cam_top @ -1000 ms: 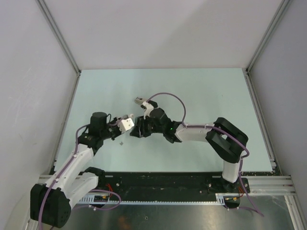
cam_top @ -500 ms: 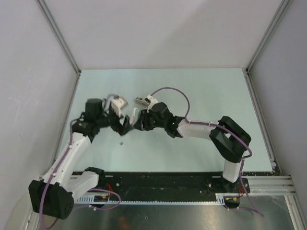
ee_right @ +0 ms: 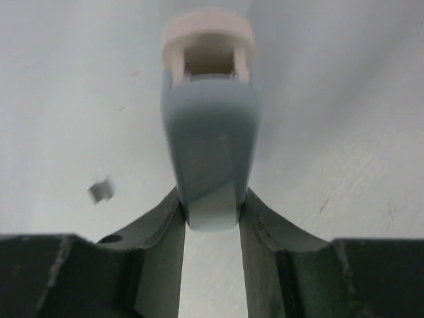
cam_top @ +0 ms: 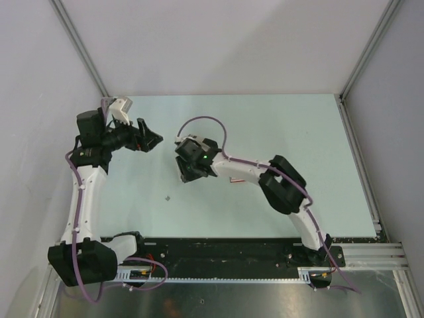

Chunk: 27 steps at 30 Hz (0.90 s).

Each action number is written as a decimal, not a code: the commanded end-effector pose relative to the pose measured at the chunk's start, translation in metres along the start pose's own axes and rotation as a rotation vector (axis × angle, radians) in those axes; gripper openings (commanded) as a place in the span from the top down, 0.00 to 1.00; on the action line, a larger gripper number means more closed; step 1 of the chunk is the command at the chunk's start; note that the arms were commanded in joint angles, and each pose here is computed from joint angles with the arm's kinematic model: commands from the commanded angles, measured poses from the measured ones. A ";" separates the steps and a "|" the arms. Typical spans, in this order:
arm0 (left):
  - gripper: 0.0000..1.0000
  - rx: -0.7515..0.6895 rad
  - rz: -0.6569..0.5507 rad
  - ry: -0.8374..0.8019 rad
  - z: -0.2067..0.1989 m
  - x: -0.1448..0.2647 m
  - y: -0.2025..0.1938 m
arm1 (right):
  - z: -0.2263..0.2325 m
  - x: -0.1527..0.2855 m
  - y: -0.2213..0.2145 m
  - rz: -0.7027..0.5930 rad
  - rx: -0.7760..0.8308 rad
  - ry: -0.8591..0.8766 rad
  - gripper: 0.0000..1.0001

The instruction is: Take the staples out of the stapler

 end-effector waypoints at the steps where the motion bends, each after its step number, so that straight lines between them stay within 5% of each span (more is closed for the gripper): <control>1: 0.07 0.088 -0.008 -0.012 -0.008 0.007 -0.001 | -0.015 0.000 -0.004 0.110 0.107 -0.175 0.78; 8: 0.07 0.143 -0.002 0.019 0.001 0.007 -0.005 | -0.010 -0.018 0.008 0.145 0.119 -0.190 0.74; 17: 0.03 0.235 0.011 0.045 0.017 0.004 -0.009 | 0.004 -0.045 0.024 0.139 0.097 -0.142 0.41; 27: 0.04 0.206 0.037 0.075 0.029 -0.001 -0.019 | 0.005 -0.007 0.054 0.042 0.080 -0.103 0.36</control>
Point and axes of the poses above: each gripper's point midway between its finger pads, its own x axis back along the fingers, its own z axis along the line the jaws close on, y = z × x, the point moved 3 cm from there along x, back along the fingers, and after that the axes turned 1 degree about x, right-handed, at the moved point
